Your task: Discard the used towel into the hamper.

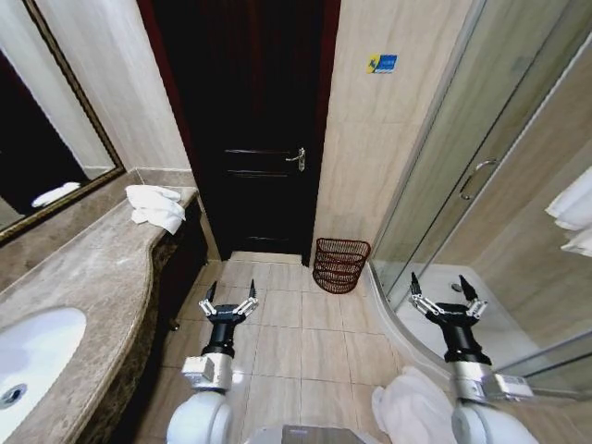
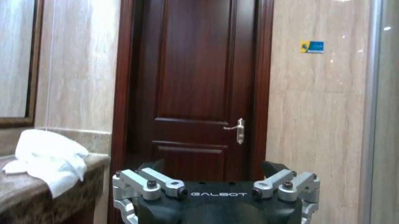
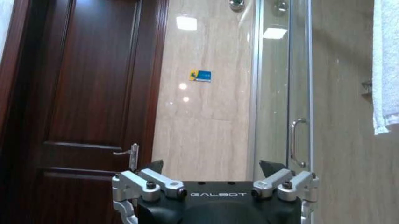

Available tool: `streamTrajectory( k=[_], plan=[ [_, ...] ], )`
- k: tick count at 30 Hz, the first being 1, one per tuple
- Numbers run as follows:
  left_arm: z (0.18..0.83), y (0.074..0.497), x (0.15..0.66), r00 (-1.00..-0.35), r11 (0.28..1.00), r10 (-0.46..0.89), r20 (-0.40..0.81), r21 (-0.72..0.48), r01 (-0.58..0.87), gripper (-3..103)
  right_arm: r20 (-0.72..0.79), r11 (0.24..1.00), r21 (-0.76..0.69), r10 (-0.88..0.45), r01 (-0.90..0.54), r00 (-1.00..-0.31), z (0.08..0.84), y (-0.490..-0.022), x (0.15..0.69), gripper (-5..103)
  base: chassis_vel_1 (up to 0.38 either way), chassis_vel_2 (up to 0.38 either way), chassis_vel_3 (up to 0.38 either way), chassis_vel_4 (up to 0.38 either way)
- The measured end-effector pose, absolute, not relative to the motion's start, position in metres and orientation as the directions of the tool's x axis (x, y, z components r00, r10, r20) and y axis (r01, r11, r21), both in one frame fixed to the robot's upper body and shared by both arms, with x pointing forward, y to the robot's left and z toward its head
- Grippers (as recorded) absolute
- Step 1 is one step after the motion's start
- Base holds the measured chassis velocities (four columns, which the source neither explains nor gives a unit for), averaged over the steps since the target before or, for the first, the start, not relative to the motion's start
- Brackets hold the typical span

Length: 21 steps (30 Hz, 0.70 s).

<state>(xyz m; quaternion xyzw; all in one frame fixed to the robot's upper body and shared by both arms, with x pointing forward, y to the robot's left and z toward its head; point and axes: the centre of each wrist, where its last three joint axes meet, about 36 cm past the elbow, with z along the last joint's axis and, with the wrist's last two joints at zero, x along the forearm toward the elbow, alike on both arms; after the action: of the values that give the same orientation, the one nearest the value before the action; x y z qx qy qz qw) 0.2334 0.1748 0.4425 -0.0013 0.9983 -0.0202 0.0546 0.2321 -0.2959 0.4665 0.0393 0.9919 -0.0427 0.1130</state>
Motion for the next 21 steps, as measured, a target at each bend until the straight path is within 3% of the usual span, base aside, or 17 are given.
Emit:
streamTrajectory(
  k=[12,21],
  plan=[
    [0.452,0.184,0.241,-0.934,0.999,0.034,-0.356,0.05,0.017,100,-0.256,0.997,-0.055,0.043,0.059,-0.966,0.469,-0.29,0.234,100,0.0,0.0,0.0,0.0],
    [0.454,0.186,0.244,-0.907,0.999,0.033,-0.421,0.046,0.015,100,-0.256,0.996,-0.072,0.032,0.052,-0.966,0.471,-0.288,0.23,100,0.0,0.0,0.0,0.0]
  ],
)
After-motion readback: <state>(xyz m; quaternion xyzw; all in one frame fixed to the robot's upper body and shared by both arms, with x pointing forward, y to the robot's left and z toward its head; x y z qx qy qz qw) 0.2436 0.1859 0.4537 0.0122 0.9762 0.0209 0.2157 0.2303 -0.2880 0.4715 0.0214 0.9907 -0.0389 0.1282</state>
